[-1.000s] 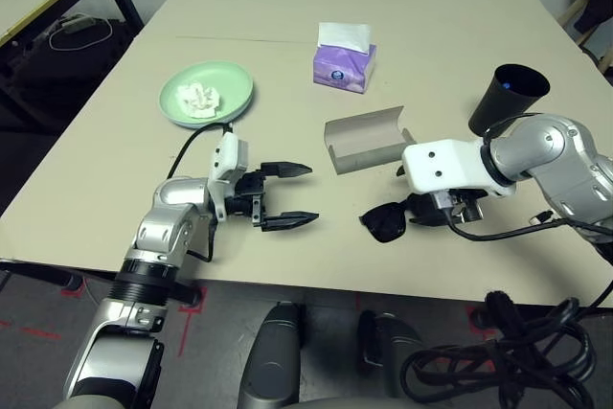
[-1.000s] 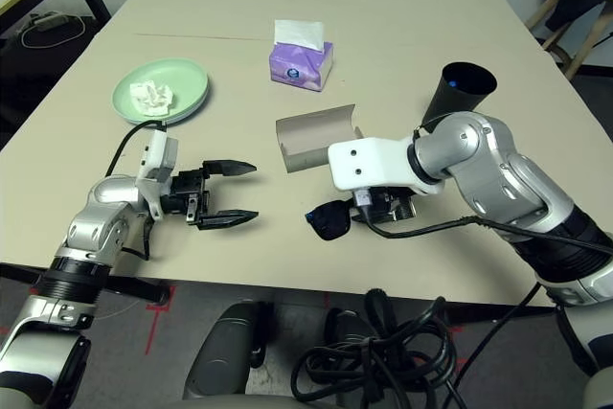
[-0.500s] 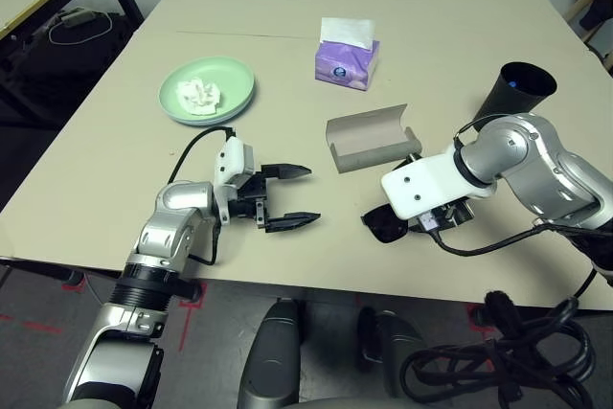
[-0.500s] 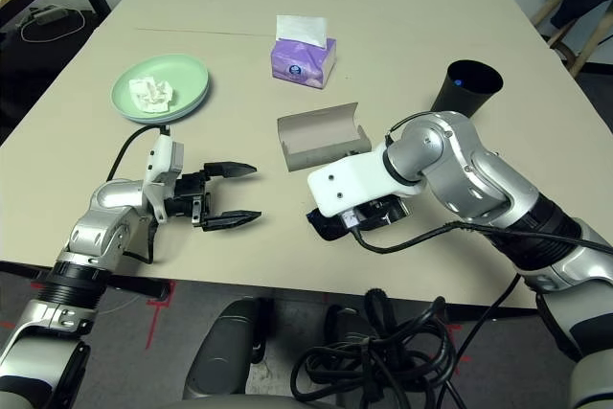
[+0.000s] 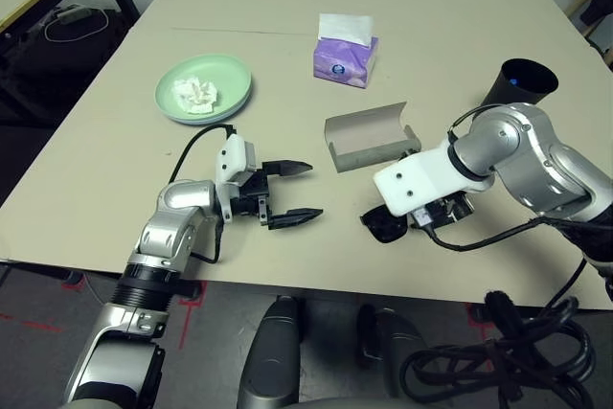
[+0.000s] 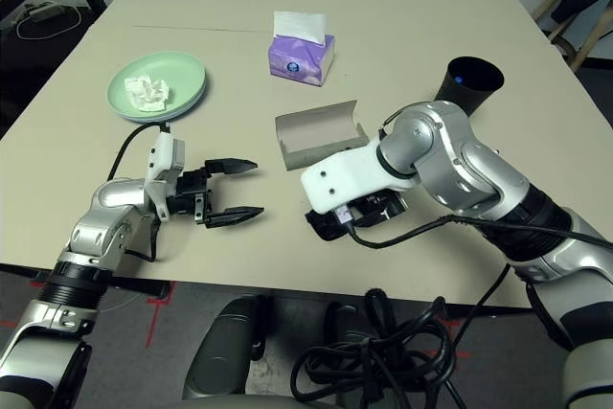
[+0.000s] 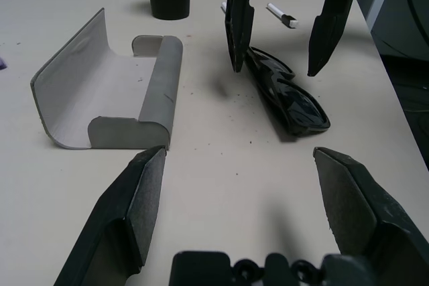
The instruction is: Organize and tidy the items on the table.
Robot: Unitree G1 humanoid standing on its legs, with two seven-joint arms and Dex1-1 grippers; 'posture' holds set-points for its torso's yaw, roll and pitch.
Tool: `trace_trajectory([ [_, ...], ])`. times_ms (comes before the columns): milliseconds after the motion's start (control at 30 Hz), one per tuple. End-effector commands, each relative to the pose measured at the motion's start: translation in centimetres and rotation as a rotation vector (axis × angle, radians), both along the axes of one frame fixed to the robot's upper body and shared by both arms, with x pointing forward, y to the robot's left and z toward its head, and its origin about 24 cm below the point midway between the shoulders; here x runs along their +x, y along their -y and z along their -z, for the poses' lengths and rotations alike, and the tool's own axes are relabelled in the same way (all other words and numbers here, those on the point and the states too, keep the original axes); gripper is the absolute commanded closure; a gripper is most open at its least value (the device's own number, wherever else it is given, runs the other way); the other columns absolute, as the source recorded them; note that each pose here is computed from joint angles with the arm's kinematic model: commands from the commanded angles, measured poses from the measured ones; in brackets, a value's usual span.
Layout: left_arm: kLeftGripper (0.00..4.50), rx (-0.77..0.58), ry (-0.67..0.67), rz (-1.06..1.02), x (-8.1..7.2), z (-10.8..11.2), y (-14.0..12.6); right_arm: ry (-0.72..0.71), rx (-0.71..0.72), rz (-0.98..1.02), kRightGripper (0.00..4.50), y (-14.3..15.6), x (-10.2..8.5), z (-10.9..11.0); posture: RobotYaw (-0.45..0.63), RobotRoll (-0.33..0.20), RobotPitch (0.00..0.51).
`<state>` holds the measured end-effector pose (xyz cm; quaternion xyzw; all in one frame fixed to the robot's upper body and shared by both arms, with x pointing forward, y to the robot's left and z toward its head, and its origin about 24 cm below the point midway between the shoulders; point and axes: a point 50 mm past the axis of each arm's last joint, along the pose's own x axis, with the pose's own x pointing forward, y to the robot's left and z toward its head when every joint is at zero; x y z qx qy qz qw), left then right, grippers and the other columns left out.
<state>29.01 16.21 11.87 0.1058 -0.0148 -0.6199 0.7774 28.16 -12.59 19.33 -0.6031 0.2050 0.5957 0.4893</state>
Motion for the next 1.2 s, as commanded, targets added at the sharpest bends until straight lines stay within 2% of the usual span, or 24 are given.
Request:
trace_trajectory([
  [33,0.05,0.007,-0.011,0.006,-0.1,0.3,0.1,-0.002,-0.028,-0.023,0.0,0.0,-0.2,0.3,0.22,0.0,0.19],
  [733,0.05,0.011,-0.009,0.001,-0.3,0.4,0.2,-0.023,-0.072,-0.011,0.0,0.6,0.1,2.0,0.23,0.0,0.19],
  [1200,0.05,0.012,-0.014,0.001,-0.3,0.6,0.3,-0.011,-0.064,-0.021,0.0,0.4,0.2,1.9,0.23,0.0,0.185],
])
